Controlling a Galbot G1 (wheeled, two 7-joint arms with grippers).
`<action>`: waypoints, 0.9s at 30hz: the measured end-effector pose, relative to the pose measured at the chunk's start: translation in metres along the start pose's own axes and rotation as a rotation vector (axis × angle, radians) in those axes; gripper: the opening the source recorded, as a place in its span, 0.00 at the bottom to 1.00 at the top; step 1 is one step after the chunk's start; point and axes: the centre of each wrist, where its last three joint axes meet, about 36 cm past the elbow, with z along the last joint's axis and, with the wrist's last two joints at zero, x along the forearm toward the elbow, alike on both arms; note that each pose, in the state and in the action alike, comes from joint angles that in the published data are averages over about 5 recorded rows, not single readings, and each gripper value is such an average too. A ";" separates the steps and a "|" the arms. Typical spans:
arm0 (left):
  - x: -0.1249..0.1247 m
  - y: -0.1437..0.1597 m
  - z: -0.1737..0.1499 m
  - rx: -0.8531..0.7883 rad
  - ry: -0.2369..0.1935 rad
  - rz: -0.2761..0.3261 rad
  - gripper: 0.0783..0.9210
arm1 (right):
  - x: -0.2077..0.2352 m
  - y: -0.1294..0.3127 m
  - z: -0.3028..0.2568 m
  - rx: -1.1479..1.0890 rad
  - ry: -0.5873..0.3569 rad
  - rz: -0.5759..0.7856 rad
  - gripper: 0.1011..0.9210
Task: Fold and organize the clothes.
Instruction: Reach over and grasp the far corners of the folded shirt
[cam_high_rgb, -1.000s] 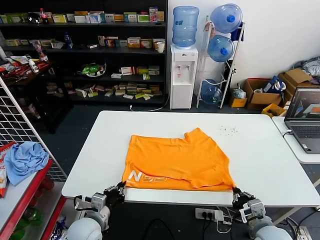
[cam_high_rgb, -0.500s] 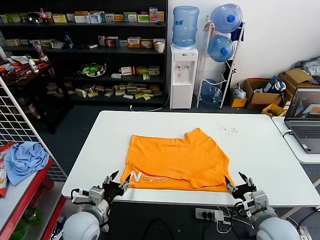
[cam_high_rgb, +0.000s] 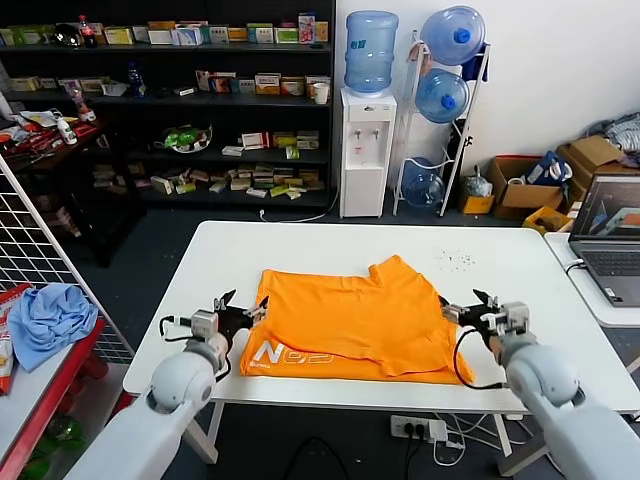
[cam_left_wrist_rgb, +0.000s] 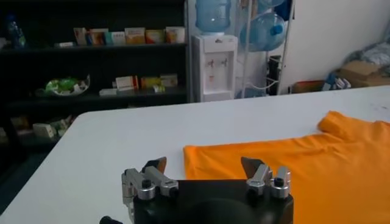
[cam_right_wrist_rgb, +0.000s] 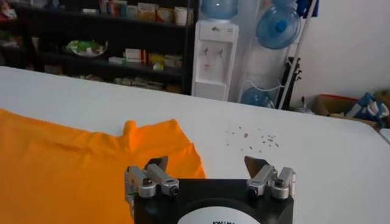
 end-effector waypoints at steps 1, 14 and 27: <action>-0.008 0.001 -0.002 0.005 0.002 -0.002 0.88 | -0.008 -0.003 -0.004 -0.007 0.006 -0.005 0.88; -0.093 0.015 -0.023 0.056 0.058 -0.044 0.88 | -0.099 -0.016 -0.012 -0.084 0.093 -0.062 0.88; -0.140 0.004 -0.020 0.086 0.086 -0.060 0.88 | -0.146 0.005 -0.001 -0.109 0.093 -0.100 0.82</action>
